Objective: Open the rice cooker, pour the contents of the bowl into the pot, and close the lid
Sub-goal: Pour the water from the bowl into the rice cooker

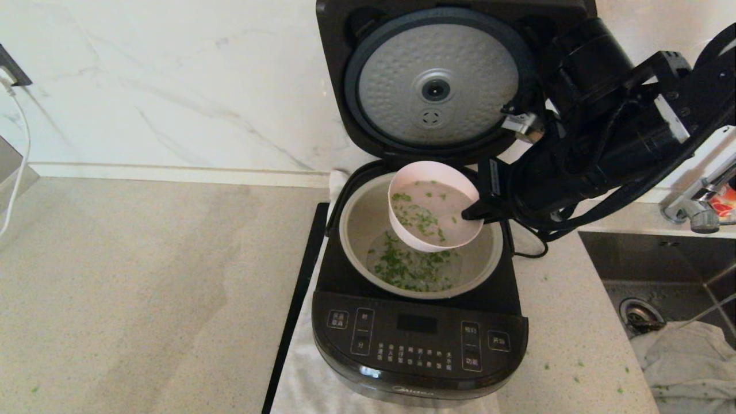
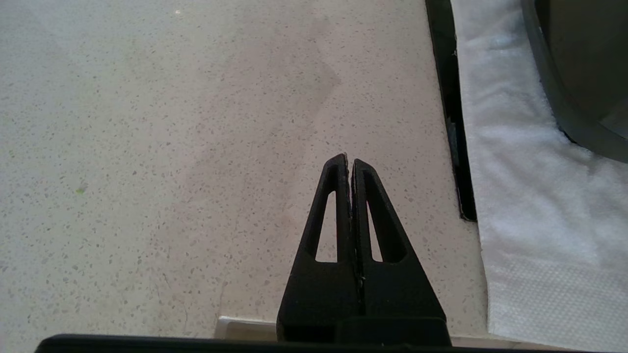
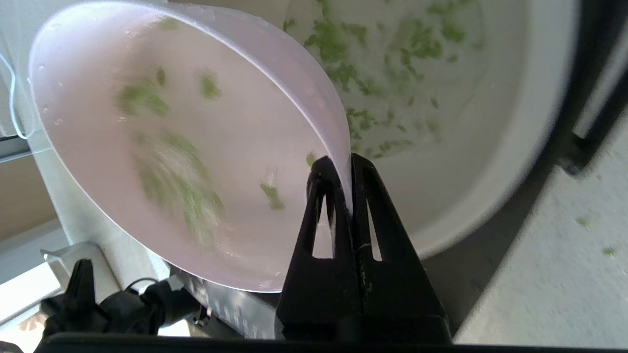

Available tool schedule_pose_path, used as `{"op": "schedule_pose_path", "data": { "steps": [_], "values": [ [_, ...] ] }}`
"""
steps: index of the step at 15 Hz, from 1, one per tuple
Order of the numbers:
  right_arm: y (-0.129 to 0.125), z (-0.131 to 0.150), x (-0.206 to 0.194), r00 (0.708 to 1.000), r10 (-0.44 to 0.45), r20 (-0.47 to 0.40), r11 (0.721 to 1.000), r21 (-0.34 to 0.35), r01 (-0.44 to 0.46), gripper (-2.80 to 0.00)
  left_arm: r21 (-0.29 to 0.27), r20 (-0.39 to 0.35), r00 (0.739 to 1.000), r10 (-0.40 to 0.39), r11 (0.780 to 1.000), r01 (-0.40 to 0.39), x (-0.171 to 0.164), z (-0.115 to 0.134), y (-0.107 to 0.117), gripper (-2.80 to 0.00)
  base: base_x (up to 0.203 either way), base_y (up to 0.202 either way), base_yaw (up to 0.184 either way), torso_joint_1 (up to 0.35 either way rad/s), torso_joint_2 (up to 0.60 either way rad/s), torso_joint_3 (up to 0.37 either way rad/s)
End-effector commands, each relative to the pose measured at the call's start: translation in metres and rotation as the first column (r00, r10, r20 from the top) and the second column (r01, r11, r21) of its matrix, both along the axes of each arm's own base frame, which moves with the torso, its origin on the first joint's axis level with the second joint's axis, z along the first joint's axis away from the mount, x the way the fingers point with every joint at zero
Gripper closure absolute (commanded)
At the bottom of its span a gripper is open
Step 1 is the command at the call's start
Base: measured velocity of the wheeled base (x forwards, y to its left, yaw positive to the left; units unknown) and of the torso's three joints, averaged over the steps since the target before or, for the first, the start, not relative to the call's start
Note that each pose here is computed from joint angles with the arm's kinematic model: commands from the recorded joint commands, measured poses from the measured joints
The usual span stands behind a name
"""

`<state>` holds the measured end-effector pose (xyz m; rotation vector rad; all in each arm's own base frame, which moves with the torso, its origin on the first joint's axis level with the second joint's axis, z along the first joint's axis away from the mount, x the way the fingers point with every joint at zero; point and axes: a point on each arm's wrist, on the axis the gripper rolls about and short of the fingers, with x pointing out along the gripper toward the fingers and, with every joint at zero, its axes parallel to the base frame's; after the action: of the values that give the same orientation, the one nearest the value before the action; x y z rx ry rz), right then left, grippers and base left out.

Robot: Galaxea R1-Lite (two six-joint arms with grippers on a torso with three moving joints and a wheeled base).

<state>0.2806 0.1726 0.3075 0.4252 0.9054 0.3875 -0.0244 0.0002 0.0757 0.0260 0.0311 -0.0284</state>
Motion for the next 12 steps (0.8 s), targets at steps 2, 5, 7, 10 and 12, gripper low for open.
{"op": "schedule_pose_path", "data": {
  "steps": [2,5,7,10,12],
  "values": [
    [0.014,-0.015,0.012,1.0,0.005,-0.025,1.0,-0.006,-0.005,0.0,0.0,0.0,1.0,0.0,1.0,0.0,0.0,0.0,0.0,0.0,0.0,0.0,0.0,0.0,0.0,0.0],
    [0.024,-0.026,0.019,1.0,-0.022,-0.013,0.999,-0.046,0.021,0.0,0.0,0.001,1.0,0.0,1.0,0.0,0.0,0.0,0.0,0.0,0.0,0.0,0.0,0.0,0.0,0.0],
    [0.027,-0.03,0.023,1.0,-0.028,-0.013,0.998,-0.052,0.028,0.0,0.0,-0.001,1.0,0.0,1.0,0.0,0.0,0.0,0.0,0.0,0.0,0.0,0.0,0.0,0.0,0.0],
    [0.029,-0.031,0.026,0.999,-0.036,-0.005,0.998,-0.042,0.036,0.0,0.0,0.001,1.0,0.0,1.0,0.0,0.0,0.0,0.0,0.0,0.0,0.0,0.0,0.0,0.0,0.0],
    [0.029,-0.031,0.028,0.998,-0.067,0.023,0.996,-0.052,0.068,0.0,0.0,0.0,1.0,0.0,1.0,0.0,0.0,0.0,0.0,0.0,0.0,0.0,0.0,0.0,0.0,0.0]
  ]
}}
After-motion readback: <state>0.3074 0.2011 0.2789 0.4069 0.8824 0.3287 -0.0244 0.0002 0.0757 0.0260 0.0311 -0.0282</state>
